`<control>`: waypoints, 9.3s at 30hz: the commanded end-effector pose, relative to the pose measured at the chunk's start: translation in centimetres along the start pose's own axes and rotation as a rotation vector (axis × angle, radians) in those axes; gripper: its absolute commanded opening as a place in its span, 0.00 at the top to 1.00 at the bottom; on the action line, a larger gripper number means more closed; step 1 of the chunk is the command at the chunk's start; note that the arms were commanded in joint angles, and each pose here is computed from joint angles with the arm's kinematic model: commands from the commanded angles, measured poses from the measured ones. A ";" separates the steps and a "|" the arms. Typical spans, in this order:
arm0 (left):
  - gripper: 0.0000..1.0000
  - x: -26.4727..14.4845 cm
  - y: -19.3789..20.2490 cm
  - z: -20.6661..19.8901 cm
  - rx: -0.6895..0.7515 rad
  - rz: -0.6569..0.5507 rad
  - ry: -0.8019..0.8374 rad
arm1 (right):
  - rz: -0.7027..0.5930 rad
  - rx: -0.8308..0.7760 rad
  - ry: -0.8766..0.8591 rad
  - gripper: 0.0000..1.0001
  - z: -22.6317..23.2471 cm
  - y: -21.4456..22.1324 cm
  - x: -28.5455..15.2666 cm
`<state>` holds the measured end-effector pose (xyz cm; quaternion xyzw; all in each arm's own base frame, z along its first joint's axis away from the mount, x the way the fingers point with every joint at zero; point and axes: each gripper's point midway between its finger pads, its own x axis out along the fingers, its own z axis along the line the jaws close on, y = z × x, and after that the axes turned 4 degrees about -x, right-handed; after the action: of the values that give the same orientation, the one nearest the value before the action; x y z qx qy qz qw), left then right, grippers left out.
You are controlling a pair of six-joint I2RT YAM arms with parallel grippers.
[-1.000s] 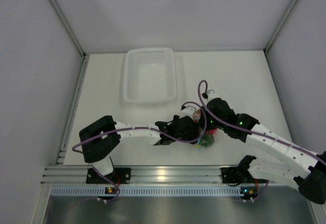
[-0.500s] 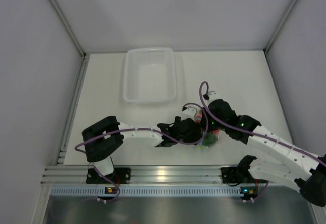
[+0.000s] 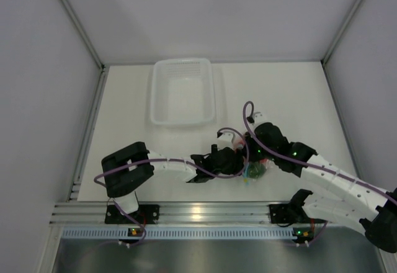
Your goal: Open the zip-top bag and remove the fake food
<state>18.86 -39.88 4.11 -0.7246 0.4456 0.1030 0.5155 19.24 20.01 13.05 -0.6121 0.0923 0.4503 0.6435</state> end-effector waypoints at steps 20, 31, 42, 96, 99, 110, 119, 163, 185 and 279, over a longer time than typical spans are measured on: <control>0.67 1.7 -2.9 -4.1 -0.105 -0.150 0.126 | -0.083 0.012 -0.297 1.00 6.3 -2.0 -1.0; 1.00 -1.7 -3.7 -6.6 -0.017 -0.162 0.242 | -0.115 0.026 -0.074 1.00 2.8 -3.2 0.1; 1.00 -2.7 -2.5 -6.4 0.003 -0.152 0.249 | -0.184 0.003 0.066 1.00 1.1 -6.5 -0.4; 1.00 -7.6 -25.0 17.7 -0.208 -0.360 -0.387 | -0.219 0.060 0.235 1.00 -2.7 -6.3 -1.4; 0.95 -5.6 -26.2 19.0 -0.219 -0.328 -0.411 | -0.243 0.066 0.230 1.00 -2.7 -6.5 -1.7; 0.67 -0.2 -27.1 23.8 -0.243 -0.234 -0.461 | -0.254 0.073 0.205 1.00 -2.4 -6.3 -1.7; 0.08 -1.6 -27.2 23.0 -0.255 -0.248 -0.432 | -0.251 0.072 0.188 1.00 -2.1 -6.2 -1.4; 0.41 -11.1 -7.5 -5.2 0.335 -0.216 0.120 | -0.275 0.259 -0.058 1.00 1.1 -5.6 -1.2; 0.38 -7.2 -1.2 -6.4 0.135 0.063 0.132 | -0.276 0.222 0.065 1.00 -2.2 -2.6 -1.4; 0.20 -6.3 2.2 -9.9 0.130 -0.196 0.690 | -0.052 -0.035 -0.677 1.00 10.7 0.9 -6.1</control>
<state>10.54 -43.56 8.01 -0.7048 0.5362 -0.1832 0.4269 11.91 23.99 15.35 -0.4829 -0.0547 0.5941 0.6410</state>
